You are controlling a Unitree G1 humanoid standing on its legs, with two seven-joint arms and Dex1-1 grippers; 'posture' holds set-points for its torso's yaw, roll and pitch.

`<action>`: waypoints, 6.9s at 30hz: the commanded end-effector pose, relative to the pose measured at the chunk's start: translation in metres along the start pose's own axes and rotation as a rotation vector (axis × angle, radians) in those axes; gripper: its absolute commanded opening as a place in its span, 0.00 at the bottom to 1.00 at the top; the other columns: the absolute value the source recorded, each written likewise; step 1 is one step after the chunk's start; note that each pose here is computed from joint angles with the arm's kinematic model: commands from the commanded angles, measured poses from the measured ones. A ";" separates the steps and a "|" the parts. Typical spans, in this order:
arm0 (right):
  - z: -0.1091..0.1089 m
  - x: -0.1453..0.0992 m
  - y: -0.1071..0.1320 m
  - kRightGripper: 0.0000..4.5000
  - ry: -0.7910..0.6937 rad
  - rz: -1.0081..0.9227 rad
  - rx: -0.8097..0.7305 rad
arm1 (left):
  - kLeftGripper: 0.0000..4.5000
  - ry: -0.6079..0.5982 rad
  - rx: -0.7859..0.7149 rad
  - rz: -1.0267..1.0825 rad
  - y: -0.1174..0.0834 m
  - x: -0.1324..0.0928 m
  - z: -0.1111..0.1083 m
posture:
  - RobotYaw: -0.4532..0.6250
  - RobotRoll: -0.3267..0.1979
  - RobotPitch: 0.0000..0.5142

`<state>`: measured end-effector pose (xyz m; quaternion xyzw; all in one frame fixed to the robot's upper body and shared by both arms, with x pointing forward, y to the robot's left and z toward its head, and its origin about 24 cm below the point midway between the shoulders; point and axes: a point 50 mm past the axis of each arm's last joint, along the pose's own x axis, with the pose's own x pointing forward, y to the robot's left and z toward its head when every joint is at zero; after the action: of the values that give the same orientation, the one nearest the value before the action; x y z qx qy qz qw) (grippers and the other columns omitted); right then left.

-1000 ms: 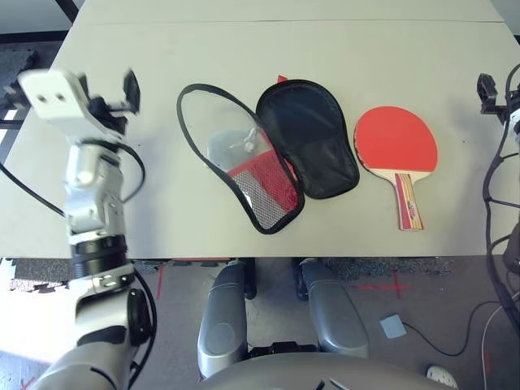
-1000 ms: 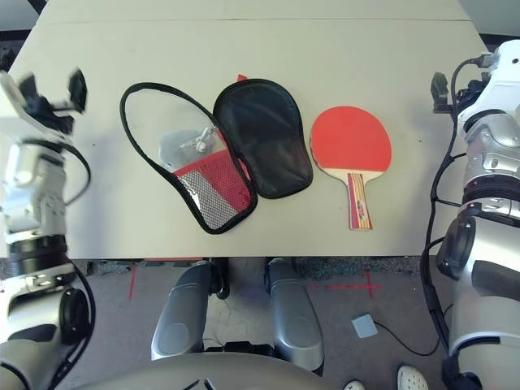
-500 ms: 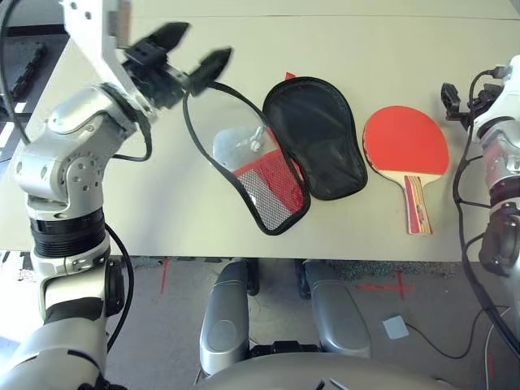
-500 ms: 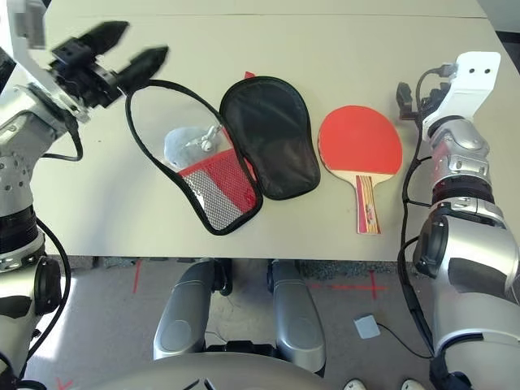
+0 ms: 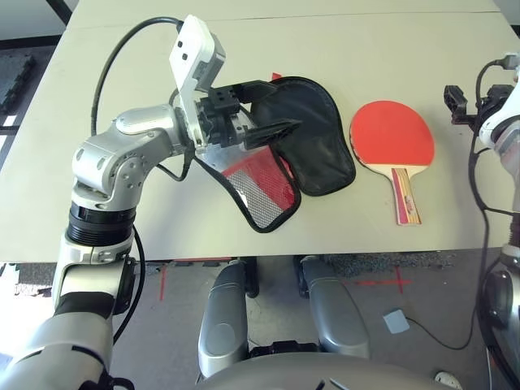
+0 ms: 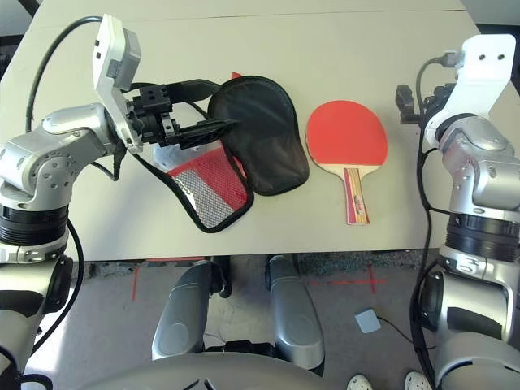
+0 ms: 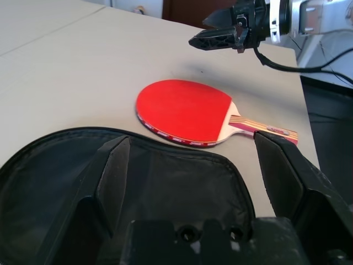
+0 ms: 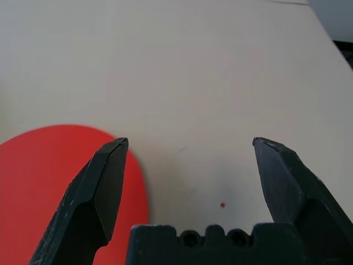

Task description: Store the ping-pong paddle in its case and zip it.

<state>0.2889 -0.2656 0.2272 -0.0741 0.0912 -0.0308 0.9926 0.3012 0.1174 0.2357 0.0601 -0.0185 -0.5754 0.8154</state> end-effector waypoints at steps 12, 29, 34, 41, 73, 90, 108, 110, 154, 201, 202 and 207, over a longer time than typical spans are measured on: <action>-0.019 -0.044 0.042 0.99 0.246 0.253 -0.063 | 1.00 0.108 0.073 -0.064 0.004 -0.011 0.002 | 0.15 0.62 0.61; -0.050 -0.071 0.079 0.99 0.468 0.099 0.186 | 1.00 0.149 0.086 -0.051 -0.003 -0.019 0.005 | 0.19 0.62 0.69; -0.058 -0.073 0.088 0.99 0.503 0.073 0.200 | 1.00 0.152 0.089 -0.053 -0.004 -0.017 0.005 | 0.19 0.62 0.70; -0.064 -0.066 0.088 0.99 0.553 0.054 0.186 | 1.00 0.149 0.096 -0.058 -0.005 -0.017 0.005 | 0.20 0.62 0.71; 0.004 -0.026 0.111 0.24 0.205 0.350 -0.047 | 1.00 0.189 0.203 0.083 0.009 -0.043 0.021 | 0.28 0.62 0.63; -0.011 -0.022 0.164 0.24 0.334 0.568 0.022 | 1.00 0.207 0.211 0.126 0.003 -0.051 0.025 | 0.36 0.62 0.64; -0.021 -0.012 0.168 0.24 0.386 0.497 -0.024 | 1.00 0.214 0.207 0.131 0.001 -0.051 0.025 | 0.36 0.62 0.64; -0.021 -0.011 0.167 0.24 0.382 0.486 -0.032 | 1.00 0.212 0.207 0.130 0.001 -0.050 0.025 | 0.36 0.62 0.64; -0.001 -0.006 0.073 0.99 0.155 0.915 0.010 | 1.00 0.433 0.293 0.872 0.056 -0.169 0.035 | 0.46 0.62 0.58; -0.023 0.013 0.054 0.99 0.233 1.036 0.386 | 1.00 0.240 0.033 0.169 -0.015 -0.021 -0.043 | 0.38 0.62 0.59; -0.024 0.014 0.057 0.99 0.238 1.037 0.386 | 1.00 0.240 0.034 0.168 -0.016 -0.021 -0.043 | 0.38 0.62 0.59; -0.031 0.021 0.067 0.99 0.293 1.022 0.387 | 1.00 0.239 0.037 0.178 -0.018 -0.024 -0.043 | 0.39 0.62 0.60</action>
<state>0.3058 -0.2065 0.1921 0.1661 0.2192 0.4399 0.8549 0.2854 0.1353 0.1934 0.1365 0.0632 -0.4876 0.8600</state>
